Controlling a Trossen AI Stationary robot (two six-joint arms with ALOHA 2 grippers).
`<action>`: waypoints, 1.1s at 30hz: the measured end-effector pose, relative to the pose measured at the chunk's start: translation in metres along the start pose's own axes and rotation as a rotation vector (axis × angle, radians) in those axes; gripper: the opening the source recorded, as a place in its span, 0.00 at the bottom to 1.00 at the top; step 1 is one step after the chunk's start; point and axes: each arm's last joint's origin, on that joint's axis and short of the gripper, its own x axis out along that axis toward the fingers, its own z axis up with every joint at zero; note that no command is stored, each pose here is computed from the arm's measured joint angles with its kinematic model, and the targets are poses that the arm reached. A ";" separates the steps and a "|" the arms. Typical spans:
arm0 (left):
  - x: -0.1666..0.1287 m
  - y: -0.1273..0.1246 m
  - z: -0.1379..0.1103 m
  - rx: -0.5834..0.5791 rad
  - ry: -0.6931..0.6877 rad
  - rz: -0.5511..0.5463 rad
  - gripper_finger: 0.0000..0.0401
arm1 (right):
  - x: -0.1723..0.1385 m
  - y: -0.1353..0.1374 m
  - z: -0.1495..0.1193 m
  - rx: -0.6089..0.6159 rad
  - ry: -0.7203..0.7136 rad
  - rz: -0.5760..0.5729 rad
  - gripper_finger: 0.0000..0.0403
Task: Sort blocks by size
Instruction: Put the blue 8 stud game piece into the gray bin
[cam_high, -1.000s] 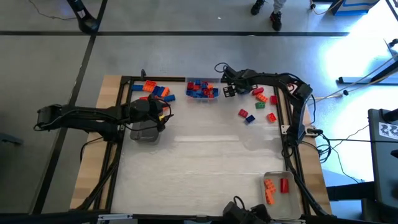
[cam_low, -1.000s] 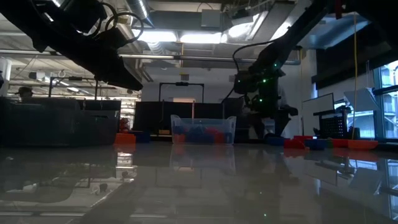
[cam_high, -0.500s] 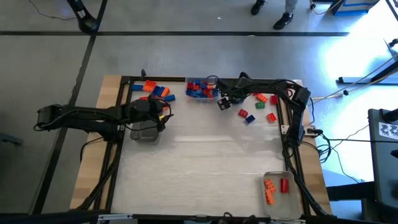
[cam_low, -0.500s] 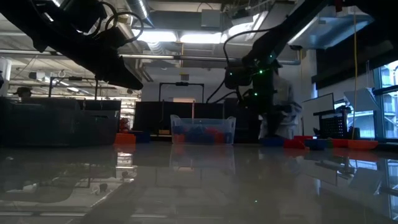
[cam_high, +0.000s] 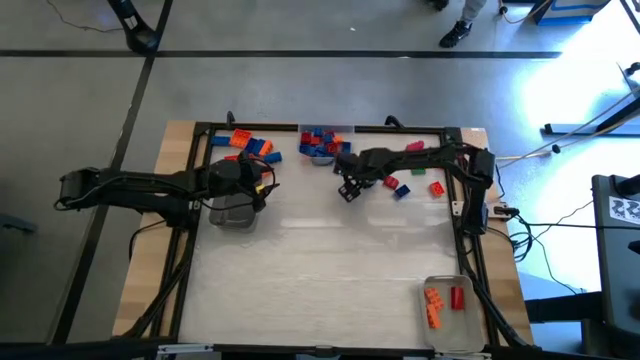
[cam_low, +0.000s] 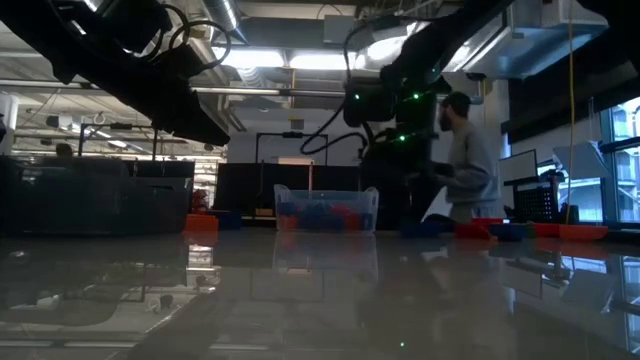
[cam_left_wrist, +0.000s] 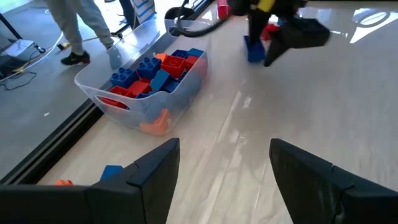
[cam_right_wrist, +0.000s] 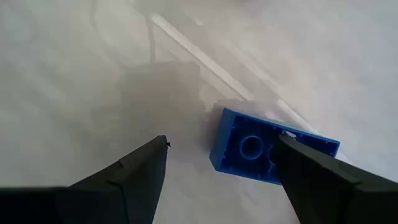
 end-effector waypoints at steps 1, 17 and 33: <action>0.000 0.000 0.000 0.000 0.000 0.000 0.59 | -0.002 0.004 -0.002 -0.012 -0.001 0.007 0.71; 0.000 0.000 -0.001 0.004 0.014 -0.001 0.59 | -0.081 0.011 0.002 -0.571 0.086 0.003 0.71; 0.000 0.000 -0.002 0.020 0.015 -0.001 0.59 | -0.033 0.010 -0.010 -1.010 0.083 -0.022 0.71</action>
